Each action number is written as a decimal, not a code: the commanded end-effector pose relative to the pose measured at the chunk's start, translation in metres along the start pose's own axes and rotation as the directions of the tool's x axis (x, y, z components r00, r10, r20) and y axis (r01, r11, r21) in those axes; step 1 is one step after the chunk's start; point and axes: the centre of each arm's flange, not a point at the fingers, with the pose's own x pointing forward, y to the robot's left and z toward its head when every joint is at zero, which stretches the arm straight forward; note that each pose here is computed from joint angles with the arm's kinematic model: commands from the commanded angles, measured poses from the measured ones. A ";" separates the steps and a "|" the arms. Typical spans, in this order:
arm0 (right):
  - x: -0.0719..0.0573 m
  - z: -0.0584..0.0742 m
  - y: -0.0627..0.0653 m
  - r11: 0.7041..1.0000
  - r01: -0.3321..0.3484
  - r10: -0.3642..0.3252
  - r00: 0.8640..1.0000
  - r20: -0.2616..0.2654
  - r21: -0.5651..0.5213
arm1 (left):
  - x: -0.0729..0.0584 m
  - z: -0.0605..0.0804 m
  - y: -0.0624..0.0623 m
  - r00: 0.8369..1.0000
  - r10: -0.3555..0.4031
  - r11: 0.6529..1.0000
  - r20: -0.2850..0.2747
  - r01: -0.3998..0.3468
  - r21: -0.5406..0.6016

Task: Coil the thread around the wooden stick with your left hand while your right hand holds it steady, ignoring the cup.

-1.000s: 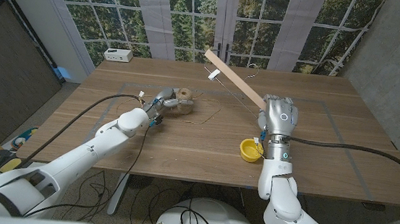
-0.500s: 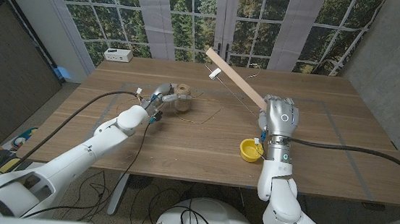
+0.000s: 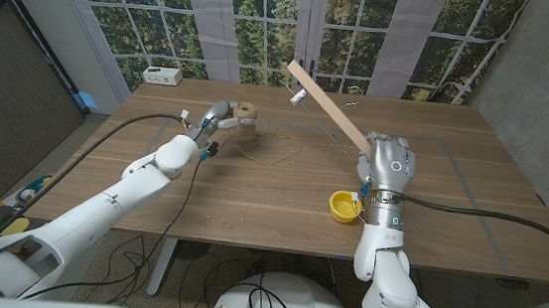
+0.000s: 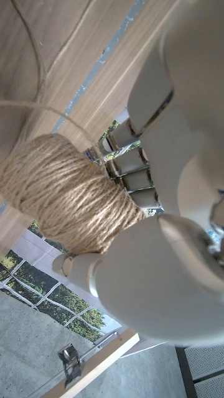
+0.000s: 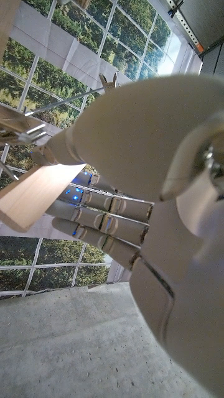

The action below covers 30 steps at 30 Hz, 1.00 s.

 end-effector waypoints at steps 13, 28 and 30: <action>-0.007 0.015 -0.004 0.998 0.008 -0.012 0.998 0.063 0.066 | 0.037 0.057 0.054 0.994 0.060 0.998 0.090 -0.062 0.018; -0.007 0.023 0.003 0.999 0.011 -0.015 0.996 0.093 0.044 | 0.072 0.105 0.083 0.989 0.040 0.993 0.140 -0.056 0.108; -0.008 0.024 0.003 0.999 0.014 -0.018 0.995 0.097 0.040 | 0.075 0.112 0.084 0.988 0.041 0.991 0.151 -0.060 0.123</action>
